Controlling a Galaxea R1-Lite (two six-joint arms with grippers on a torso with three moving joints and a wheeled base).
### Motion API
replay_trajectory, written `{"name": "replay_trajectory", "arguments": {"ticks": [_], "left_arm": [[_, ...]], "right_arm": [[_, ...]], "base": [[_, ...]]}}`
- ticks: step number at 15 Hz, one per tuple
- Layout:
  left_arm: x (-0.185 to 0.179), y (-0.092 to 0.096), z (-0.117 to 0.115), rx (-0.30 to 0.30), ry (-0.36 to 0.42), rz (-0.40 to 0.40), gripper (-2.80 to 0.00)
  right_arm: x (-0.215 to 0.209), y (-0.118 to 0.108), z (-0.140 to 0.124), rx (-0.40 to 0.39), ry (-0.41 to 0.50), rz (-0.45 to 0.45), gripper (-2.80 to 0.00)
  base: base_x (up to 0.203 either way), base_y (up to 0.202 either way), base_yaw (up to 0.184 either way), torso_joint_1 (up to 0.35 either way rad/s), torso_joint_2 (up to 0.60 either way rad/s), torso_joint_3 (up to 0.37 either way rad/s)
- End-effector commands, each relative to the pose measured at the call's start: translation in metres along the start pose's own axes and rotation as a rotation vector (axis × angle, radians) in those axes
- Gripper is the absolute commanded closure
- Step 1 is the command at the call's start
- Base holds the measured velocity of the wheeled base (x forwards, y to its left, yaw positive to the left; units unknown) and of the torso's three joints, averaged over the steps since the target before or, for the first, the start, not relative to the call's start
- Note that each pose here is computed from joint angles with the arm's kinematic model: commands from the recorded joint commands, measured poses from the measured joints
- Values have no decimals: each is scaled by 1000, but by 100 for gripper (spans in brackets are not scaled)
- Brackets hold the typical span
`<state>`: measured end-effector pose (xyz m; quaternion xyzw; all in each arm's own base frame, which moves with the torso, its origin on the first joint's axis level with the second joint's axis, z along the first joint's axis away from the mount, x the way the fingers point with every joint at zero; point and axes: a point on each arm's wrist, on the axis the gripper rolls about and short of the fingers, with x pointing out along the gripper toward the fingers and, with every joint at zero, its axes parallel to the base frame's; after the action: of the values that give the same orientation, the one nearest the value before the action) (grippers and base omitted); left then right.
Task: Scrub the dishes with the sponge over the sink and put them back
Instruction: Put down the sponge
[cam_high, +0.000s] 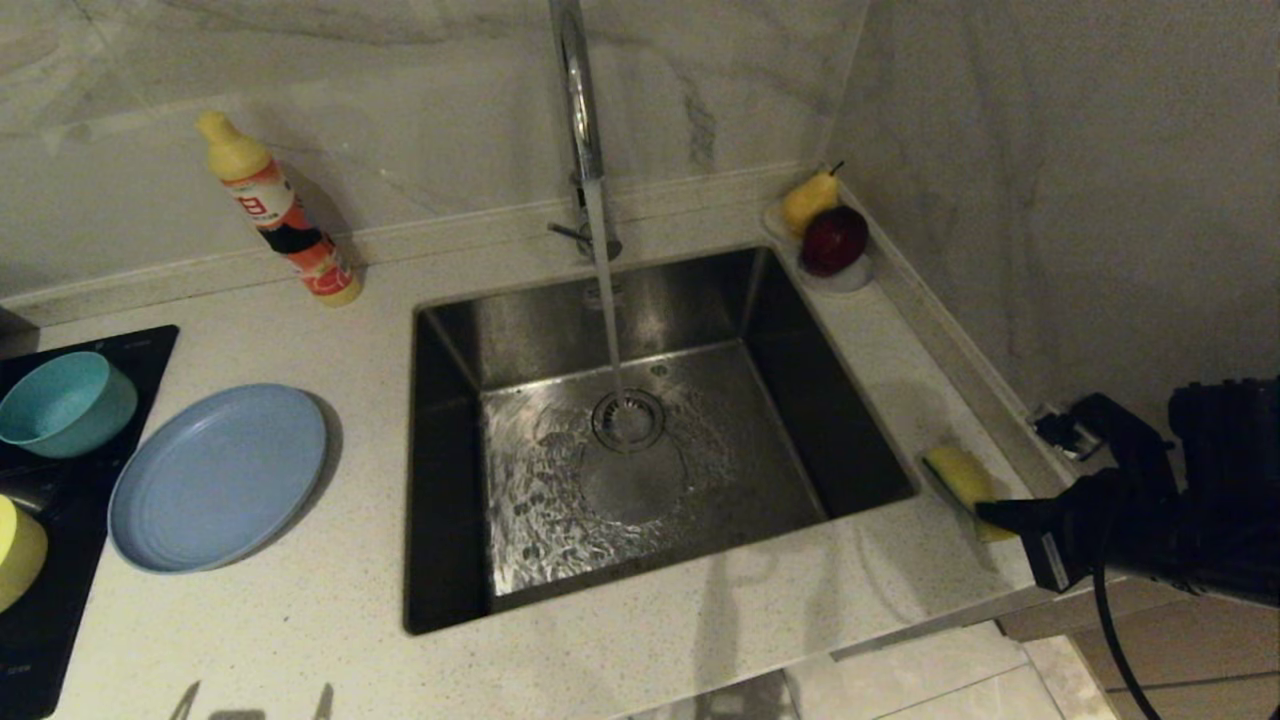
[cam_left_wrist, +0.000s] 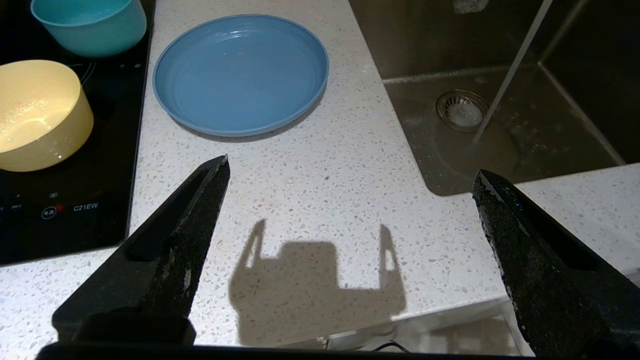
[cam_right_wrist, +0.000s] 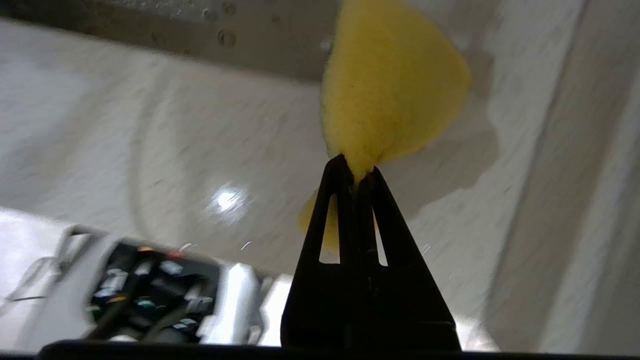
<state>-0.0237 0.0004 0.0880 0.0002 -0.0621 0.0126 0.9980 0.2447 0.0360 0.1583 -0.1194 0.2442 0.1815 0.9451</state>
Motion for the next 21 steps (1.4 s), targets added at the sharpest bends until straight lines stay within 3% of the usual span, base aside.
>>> {"name": "replay_trajectory", "arguments": {"ticks": [1, 4, 15, 21], "left_arm": [[2, 0, -11, 1, 42, 1, -280], [2, 0, -11, 0, 41, 1, -280], [2, 0, -11, 1, 42, 1, -280], [2, 0, -11, 1, 42, 1, -280]], "right_arm": [[15, -6, 5, -23, -4, -13, 0], [20, -10, 17, -41, -52, -51, 0], [54, -18, 13, -63, -39, -106, 0], [47, -13, 20, -71, -47, -128, 0]], "base": [[0, 0, 0, 0, 0, 0], [0, 0, 0, 0, 0, 0], [0, 0, 0, 0, 0, 0], [0, 0, 0, 0, 0, 0]]}}
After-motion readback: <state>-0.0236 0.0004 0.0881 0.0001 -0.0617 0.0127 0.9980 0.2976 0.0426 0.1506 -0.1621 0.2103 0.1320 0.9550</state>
